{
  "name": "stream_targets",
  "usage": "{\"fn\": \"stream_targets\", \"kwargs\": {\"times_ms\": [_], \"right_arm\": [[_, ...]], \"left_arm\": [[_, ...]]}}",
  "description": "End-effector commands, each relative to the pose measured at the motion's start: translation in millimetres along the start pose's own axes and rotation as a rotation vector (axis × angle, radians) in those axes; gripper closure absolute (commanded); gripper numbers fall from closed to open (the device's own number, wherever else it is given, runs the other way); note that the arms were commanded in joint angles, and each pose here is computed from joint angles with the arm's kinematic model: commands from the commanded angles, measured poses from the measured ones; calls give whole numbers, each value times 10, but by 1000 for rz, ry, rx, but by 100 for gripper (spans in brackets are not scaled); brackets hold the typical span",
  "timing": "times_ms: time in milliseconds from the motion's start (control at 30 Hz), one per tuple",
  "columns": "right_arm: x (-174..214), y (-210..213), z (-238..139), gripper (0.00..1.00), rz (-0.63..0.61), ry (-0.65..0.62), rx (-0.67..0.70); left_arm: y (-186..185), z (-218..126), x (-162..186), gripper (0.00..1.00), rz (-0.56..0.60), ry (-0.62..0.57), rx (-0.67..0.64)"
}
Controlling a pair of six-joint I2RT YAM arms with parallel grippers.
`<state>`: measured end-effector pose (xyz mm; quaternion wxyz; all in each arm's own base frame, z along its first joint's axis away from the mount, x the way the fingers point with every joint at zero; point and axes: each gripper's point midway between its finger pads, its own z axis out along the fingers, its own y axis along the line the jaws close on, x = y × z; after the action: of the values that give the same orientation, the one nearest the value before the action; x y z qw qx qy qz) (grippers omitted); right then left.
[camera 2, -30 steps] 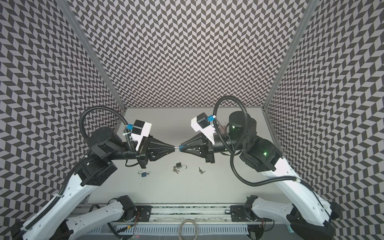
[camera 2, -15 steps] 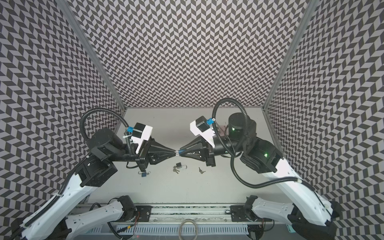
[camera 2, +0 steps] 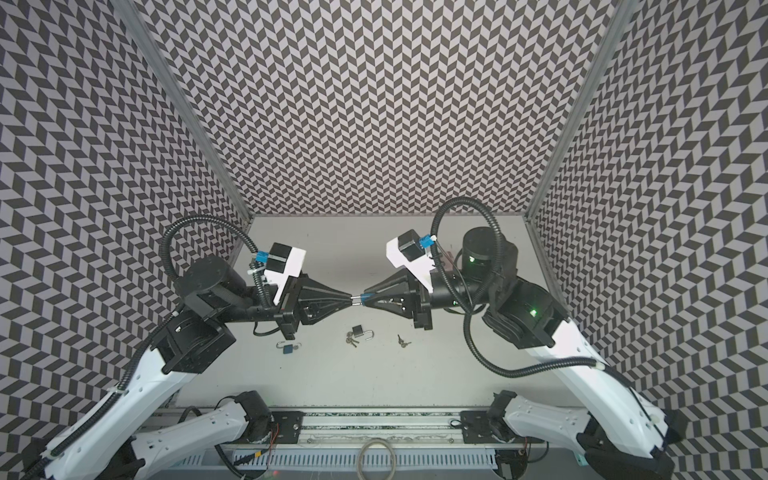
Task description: Lock with the key
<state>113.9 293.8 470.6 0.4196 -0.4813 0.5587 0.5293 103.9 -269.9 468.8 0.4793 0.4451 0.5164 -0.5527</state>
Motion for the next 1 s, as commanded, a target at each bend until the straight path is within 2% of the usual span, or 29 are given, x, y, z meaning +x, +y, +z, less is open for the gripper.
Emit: {"fn": "stream_targets", "kwargs": {"times_ms": [0,167,233,267,300,333,367,400,467,500,567,633,733,967], "right_arm": [[-176,54,-144,100,-64,-64,34],[-202,10,-182,100,-76,-77,82],[-219,-58,-99,100,-71,-101,67],[-225,-79,60,100,-50,-119,9],[-159,3,412,100,-32,-108,-77],[74,6,874,100,-35,-2,-114],[177,26,1051,100,-29,91,-175],[175,21,1071,100,-28,115,-210],[4,-60,743,100,-47,-14,-104],[-124,-105,438,100,-50,-111,-53],[-256,-223,-27,100,-61,-155,18],[-336,-218,-283,100,-86,-182,85],[-339,-149,-357,100,-88,-197,92],[-278,-26,-382,100,-87,-208,40]], "left_arm": [[-172,-119,-187,100,55,-37,26],[-74,-176,-267,100,52,-67,-53],[-52,-128,-279,100,47,-90,-24],[-76,20,-203,100,21,-91,57],[-135,391,7,100,-34,-51,159],[-289,823,232,100,-33,38,207],[-449,1037,353,100,-5,141,246],[-491,1097,385,100,2,164,268],[-320,695,208,100,16,21,176],[-239,444,175,100,1,-4,161],[-142,129,153,100,-1,-6,107],[-124,-67,107,100,18,-12,49],[-80,-204,-1,100,39,-23,-25],[-84,-309,-113,100,57,-63,-78]]}}
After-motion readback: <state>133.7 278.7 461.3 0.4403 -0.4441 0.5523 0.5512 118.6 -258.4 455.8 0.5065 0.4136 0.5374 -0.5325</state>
